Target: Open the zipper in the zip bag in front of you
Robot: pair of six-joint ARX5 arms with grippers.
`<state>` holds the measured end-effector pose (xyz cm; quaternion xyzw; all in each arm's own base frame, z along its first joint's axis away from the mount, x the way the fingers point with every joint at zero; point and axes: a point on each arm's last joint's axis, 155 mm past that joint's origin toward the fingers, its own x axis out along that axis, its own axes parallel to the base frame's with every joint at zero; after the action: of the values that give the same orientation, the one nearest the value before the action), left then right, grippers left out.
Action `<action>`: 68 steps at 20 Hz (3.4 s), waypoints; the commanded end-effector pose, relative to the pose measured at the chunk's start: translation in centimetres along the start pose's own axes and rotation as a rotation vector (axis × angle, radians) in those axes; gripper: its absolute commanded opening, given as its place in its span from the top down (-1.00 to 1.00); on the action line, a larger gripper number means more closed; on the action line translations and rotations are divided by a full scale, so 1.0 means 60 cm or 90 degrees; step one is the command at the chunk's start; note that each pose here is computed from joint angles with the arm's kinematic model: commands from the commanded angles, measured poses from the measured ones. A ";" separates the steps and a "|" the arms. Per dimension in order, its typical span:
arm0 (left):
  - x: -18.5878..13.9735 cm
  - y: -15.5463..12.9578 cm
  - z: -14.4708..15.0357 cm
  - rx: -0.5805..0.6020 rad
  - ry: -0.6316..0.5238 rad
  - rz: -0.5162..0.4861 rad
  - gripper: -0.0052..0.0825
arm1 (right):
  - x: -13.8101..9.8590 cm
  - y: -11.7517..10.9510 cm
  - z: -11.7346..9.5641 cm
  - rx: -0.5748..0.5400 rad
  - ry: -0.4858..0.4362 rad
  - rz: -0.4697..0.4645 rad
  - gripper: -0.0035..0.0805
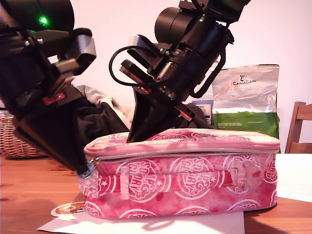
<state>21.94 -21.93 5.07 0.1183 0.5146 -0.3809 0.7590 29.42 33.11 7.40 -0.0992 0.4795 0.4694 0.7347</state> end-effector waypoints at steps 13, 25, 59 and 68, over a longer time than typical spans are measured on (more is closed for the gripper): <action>-0.040 0.075 0.025 0.001 -0.047 0.135 0.93 | 0.072 -0.004 -0.125 0.003 0.155 0.019 0.95; -0.034 0.119 0.096 0.018 -0.141 0.195 0.93 | 0.078 0.051 -0.143 -0.035 0.185 0.069 0.95; -0.093 0.178 0.144 -0.033 -0.267 0.144 0.93 | 0.076 0.055 -0.132 -0.102 0.150 0.081 0.95; -0.211 0.100 0.142 0.009 -0.356 0.113 0.93 | -0.072 0.059 0.013 -0.137 -0.061 -0.006 0.95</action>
<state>30.21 -16.92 18.61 0.0610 0.2752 -0.3307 0.9007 26.33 33.29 11.76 -0.1650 0.3960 0.5287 0.7324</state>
